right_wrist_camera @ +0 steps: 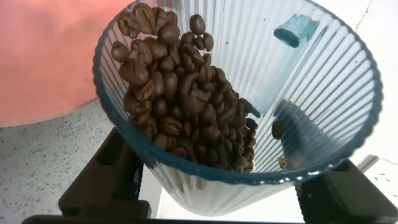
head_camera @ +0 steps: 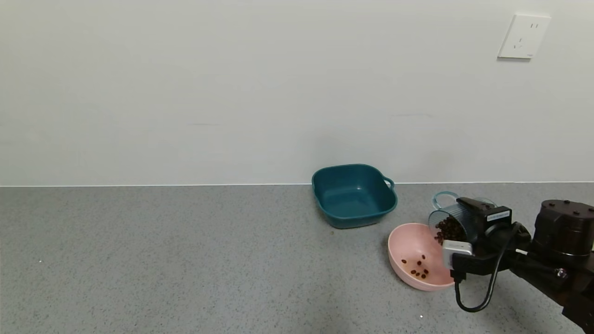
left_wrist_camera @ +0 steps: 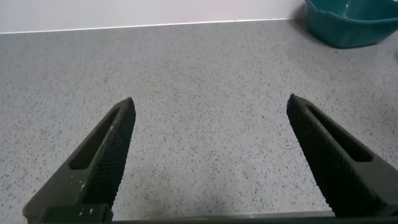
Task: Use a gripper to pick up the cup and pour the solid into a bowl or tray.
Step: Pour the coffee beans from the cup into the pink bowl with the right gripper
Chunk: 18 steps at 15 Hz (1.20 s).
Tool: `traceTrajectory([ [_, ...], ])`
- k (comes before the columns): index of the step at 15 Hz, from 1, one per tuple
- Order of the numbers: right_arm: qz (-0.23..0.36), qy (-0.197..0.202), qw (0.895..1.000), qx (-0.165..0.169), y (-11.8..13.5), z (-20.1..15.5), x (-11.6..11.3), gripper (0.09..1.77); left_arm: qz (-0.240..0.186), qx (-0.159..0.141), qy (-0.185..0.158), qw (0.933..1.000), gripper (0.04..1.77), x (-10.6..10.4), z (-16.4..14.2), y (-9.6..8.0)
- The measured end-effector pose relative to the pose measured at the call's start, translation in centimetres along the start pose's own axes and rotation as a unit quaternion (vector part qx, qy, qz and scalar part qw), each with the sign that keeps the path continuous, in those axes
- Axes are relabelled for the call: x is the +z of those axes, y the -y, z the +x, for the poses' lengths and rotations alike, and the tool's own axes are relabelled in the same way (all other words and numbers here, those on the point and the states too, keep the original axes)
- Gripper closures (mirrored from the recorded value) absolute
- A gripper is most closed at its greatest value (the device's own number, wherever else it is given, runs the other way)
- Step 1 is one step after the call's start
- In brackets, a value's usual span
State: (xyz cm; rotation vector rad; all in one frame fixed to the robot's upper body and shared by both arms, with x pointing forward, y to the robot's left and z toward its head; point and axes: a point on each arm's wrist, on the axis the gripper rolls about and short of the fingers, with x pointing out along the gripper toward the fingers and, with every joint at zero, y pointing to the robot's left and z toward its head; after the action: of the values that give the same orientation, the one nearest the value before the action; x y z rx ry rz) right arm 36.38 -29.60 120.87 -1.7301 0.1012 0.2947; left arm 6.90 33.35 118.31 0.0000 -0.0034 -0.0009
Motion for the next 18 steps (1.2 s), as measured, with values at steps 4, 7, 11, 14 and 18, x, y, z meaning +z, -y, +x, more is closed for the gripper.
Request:
traceTrajectory([
  [4, -0.023, 0.000, 1.000, 0.000, -0.02, -0.05, -0.01, 0.50, 0.000, 0.000, 0.000, 1.0000, 0.06, 0.00, 0.00, 0.00],
  [7, -0.037, -0.001, 0.999, 0.000, 0.02, -0.06, -0.07, 0.50, 0.000, 0.000, 0.000, 1.0000, 0.06, 0.00, 0.00, 0.00],
  [11, -0.044, -0.012, 0.999, 0.000, 0.10, -0.11, -0.03, 0.50, 0.000, 0.000, 0.000, 1.0000, 0.06, 0.00, 0.00, 0.00],
  [14, -0.057, -0.011, 0.998, -0.002, 0.15, -0.14, 0.06, 0.50, 0.000, 0.000, 0.000, 1.0000, 0.06, 0.00, 0.00, 0.00],
  [18, -0.058, -0.011, 0.998, -0.003, 0.19, -0.14, 0.11, 0.50, 0.000, 0.000, 0.000, 1.0000, 0.06, 0.00, 0.00, 0.00],
])
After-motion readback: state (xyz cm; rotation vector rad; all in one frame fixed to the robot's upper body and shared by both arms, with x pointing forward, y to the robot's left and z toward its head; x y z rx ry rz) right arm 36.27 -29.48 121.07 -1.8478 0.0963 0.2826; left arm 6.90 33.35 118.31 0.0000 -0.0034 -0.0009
